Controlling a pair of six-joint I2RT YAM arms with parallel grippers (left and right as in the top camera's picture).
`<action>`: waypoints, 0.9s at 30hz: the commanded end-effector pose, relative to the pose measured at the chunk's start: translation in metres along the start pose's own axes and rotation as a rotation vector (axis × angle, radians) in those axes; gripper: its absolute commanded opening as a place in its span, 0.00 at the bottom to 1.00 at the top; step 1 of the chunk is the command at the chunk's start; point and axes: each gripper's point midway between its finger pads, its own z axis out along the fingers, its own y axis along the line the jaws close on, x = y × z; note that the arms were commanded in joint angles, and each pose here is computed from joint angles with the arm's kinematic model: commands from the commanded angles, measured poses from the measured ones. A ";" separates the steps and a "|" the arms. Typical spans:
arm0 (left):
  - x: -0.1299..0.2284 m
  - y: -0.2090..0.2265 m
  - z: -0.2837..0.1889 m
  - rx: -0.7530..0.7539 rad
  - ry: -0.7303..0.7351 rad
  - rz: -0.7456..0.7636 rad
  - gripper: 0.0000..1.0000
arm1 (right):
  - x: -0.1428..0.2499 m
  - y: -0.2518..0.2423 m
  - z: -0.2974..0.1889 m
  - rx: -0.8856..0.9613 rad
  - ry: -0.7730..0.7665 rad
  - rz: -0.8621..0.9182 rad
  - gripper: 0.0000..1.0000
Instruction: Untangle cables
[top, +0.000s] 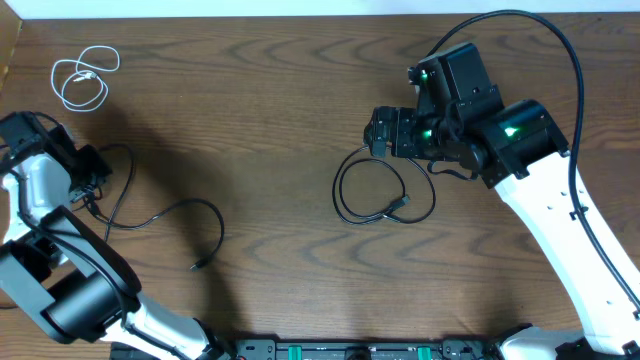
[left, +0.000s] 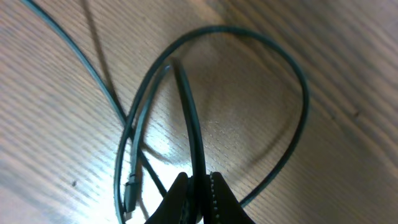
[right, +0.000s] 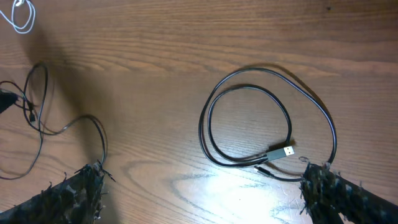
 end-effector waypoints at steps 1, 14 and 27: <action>-0.027 -0.006 -0.050 0.015 -0.145 -0.031 0.08 | 0.004 0.000 0.003 0.011 0.012 -0.019 0.99; -0.074 -0.022 -0.267 0.196 -0.726 -0.425 0.07 | 0.012 -0.005 0.003 0.031 0.047 -0.018 0.99; 0.011 0.079 -0.208 -0.489 -0.416 -0.549 0.08 | 0.017 -0.009 0.003 0.043 0.069 -0.025 0.99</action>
